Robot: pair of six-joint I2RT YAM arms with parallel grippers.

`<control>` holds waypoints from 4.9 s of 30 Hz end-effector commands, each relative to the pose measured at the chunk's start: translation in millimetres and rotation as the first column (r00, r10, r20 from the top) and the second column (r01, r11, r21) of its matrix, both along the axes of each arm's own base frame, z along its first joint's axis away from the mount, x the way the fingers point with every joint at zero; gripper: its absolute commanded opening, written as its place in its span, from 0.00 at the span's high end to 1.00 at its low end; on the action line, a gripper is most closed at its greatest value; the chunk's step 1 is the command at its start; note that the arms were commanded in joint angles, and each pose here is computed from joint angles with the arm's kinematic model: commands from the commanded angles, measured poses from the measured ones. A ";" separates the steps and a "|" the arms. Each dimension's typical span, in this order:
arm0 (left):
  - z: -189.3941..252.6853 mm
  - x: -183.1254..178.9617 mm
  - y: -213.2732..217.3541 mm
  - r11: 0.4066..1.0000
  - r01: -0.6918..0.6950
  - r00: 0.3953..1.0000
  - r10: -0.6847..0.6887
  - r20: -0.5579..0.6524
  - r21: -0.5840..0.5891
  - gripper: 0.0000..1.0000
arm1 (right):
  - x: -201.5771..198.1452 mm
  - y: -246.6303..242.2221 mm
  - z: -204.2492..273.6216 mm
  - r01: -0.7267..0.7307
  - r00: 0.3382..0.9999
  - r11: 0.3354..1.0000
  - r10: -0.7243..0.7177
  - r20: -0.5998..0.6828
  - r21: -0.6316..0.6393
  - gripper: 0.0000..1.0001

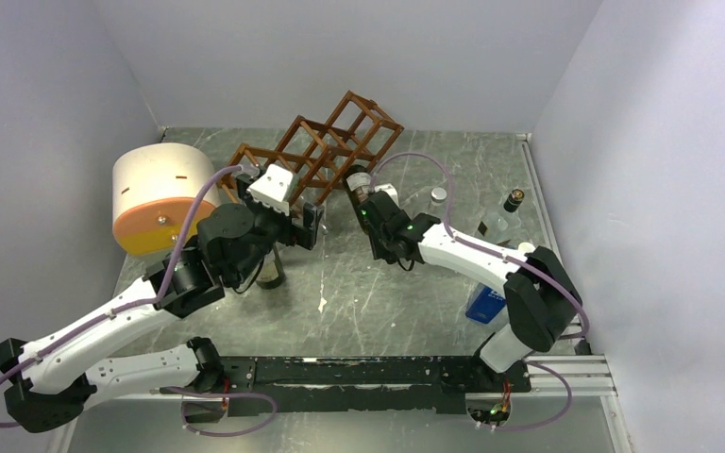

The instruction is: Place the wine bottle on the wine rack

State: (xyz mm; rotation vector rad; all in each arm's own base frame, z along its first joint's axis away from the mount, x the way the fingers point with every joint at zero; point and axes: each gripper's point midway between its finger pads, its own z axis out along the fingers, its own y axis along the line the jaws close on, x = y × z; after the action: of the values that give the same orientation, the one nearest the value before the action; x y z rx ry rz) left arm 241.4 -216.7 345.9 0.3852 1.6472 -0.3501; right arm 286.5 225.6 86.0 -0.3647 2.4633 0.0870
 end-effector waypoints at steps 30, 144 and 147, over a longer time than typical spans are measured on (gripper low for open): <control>55.2 -5.2 17.7 1.000 -0.023 0.999 0.023 0.049 -0.001 0.02 | 137.6 38.5 48.9 -0.240 0.901 0.971 0.227 0.370 -0.010 1.00; 3.6 -10.1 -39.6 0.983 0.186 0.983 -0.186 0.001 -0.009 0.02 | -86.1 -259.6 210.4 0.693 0.490 0.674 -0.699 0.521 0.254 0.87; 1.5 -10.5 -44.1 0.980 0.201 0.980 -0.201 -0.003 -0.014 0.02 | -83.6 -256.6 216.4 0.678 0.508 0.693 -0.682 0.526 0.243 1.00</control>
State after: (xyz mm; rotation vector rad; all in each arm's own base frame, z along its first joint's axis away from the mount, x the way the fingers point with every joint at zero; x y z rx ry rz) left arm 230.9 -253.2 340.8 0.5600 1.6418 -0.4713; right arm 195.0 -34.7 288.1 0.5541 1.8456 -0.3485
